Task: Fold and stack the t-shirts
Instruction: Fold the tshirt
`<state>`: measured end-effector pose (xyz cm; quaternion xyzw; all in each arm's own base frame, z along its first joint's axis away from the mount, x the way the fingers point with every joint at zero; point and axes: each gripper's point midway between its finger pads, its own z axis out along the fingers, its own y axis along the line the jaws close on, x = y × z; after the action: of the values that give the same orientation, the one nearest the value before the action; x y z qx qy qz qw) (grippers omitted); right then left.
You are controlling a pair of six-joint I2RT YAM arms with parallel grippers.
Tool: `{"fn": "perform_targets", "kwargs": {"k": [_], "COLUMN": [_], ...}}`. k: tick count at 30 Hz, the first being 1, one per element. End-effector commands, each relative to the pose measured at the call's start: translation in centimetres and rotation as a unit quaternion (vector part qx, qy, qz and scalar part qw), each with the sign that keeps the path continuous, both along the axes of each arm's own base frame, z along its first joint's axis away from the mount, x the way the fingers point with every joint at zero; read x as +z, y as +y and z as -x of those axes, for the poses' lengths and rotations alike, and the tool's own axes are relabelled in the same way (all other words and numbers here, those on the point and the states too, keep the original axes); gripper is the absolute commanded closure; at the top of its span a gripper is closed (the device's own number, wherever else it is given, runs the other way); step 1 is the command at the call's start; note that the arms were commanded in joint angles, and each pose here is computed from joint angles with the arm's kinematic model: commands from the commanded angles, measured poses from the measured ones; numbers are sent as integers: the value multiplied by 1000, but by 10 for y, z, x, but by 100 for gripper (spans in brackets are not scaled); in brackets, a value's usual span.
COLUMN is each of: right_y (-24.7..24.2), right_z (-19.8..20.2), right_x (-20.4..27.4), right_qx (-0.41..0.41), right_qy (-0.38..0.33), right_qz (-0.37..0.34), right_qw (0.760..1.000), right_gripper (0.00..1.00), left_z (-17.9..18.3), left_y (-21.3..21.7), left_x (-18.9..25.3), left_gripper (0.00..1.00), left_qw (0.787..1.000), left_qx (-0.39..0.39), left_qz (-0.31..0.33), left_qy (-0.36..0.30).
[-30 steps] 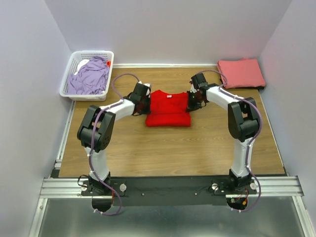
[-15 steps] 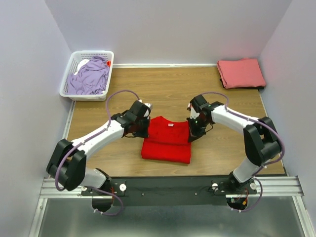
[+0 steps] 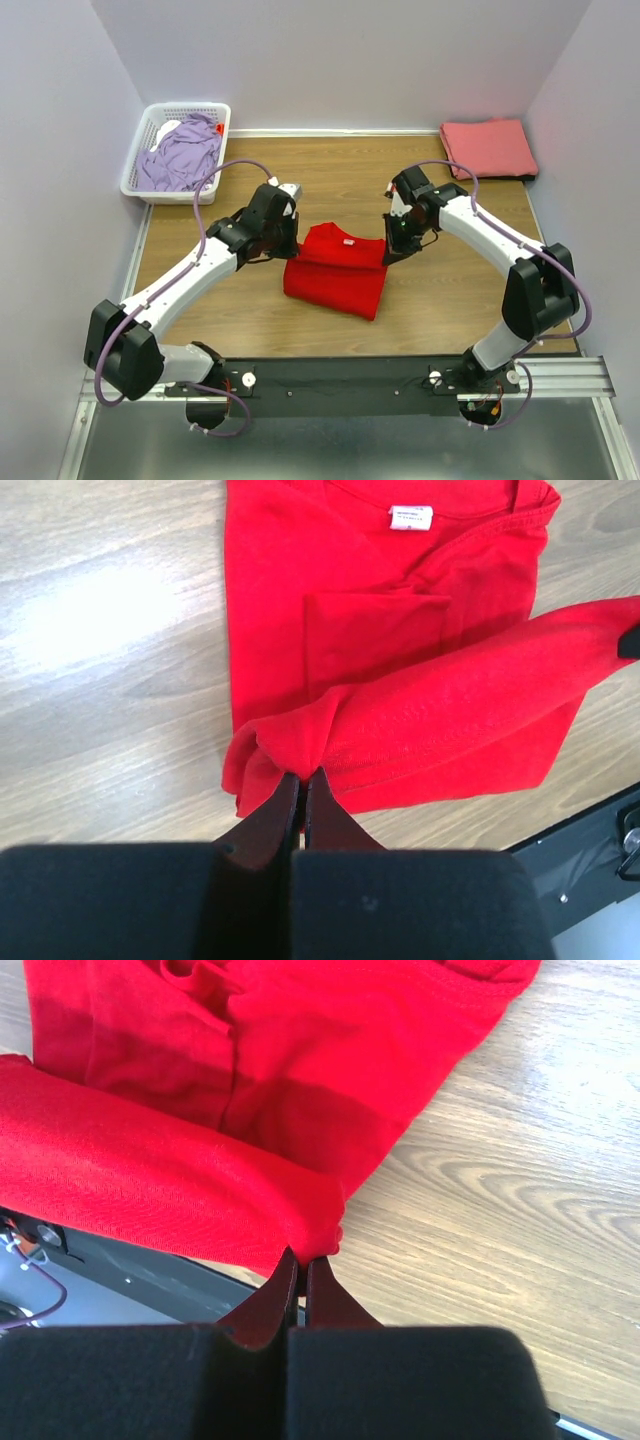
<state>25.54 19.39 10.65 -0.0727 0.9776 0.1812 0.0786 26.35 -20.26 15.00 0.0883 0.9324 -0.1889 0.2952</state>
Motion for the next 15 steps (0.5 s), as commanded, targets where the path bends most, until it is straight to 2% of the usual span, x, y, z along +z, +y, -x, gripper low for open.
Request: {"fn": "perform_targets", "kwargs": {"k": [1,7,11,15], "right_y": [-22,-32,-33,-36], "right_z": [5,1,-4,-11], "right_x": [-9,-28,-42,-61], "right_qx": [-18,-29,-36,-43], "right_qy": [29,34,34,37], "right_qz": [33,42,45,50], "right_qw": [999,998,998,997], "right_gripper": [99,99,99,99], "left_z": [-20,-34,-49,-69], "left_y": [5,-6,-8,-17], "left_x": [18,39,35,10], "left_gripper": [100,100,100,100], "left_qw": [999,997,996,996], "left_qx": [3,-10,-10,-24], "left_qz": [-13,5,-2,-11], "left_qy": [-38,-74,-93,-85]}}
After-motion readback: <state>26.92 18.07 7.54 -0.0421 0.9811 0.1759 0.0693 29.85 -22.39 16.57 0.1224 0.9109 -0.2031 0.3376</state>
